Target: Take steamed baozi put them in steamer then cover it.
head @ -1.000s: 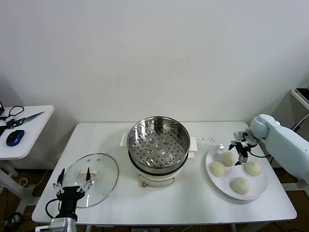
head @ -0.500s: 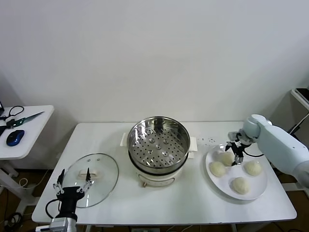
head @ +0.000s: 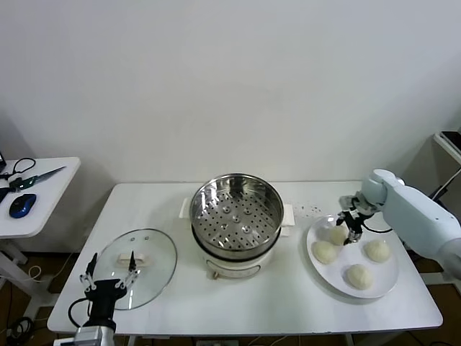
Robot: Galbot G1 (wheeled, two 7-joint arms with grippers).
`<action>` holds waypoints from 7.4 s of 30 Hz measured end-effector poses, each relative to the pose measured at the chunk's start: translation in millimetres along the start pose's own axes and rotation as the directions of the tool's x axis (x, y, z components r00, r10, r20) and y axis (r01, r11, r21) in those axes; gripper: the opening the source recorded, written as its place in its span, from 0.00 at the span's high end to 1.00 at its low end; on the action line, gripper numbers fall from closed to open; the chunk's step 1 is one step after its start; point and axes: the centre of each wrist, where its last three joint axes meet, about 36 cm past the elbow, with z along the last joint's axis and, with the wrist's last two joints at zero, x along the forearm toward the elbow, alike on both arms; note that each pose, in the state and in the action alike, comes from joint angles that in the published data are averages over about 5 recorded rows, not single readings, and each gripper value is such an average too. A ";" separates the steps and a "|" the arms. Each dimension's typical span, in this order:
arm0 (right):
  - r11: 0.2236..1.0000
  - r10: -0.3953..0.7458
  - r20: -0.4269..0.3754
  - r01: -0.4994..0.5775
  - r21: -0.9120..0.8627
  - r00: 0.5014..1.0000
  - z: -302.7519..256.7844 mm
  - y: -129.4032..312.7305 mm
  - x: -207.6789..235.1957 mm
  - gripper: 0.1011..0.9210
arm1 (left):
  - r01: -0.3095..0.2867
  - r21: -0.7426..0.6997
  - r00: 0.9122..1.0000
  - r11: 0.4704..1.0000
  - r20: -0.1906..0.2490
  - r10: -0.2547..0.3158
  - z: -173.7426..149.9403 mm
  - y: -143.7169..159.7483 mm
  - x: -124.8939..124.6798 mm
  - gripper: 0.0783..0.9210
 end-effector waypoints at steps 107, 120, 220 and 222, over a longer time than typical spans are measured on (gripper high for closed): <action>0.983 0.104 0.152 -0.125 0.133 0.983 -100.9 -10.6 146.1 0.12 | -0.059 -0.064 0.998 0.996 -0.022 0.057 -12.8 2.4 18.3 0.12; 0.997 0.003 0.134 0.008 -0.076 0.991 -55.6 35.2 50.0 0.12 | -0.059 -0.071 0.998 0.996 -0.037 0.057 -8.8 2.6 25.9 0.12; 0.978 -0.021 0.186 -0.019 0.209 0.982 -398.7 -56.9 86.8 0.29 | -0.095 -0.080 0.994 0.992 -0.060 0.091 -1.4 -3.6 36.1 0.12; 0.977 -0.023 0.183 -0.017 0.212 0.983 -400.0 -55.8 83.0 0.29 | -0.094 -0.081 0.994 0.992 -0.061 0.089 -1.1 -2.9 36.2 0.12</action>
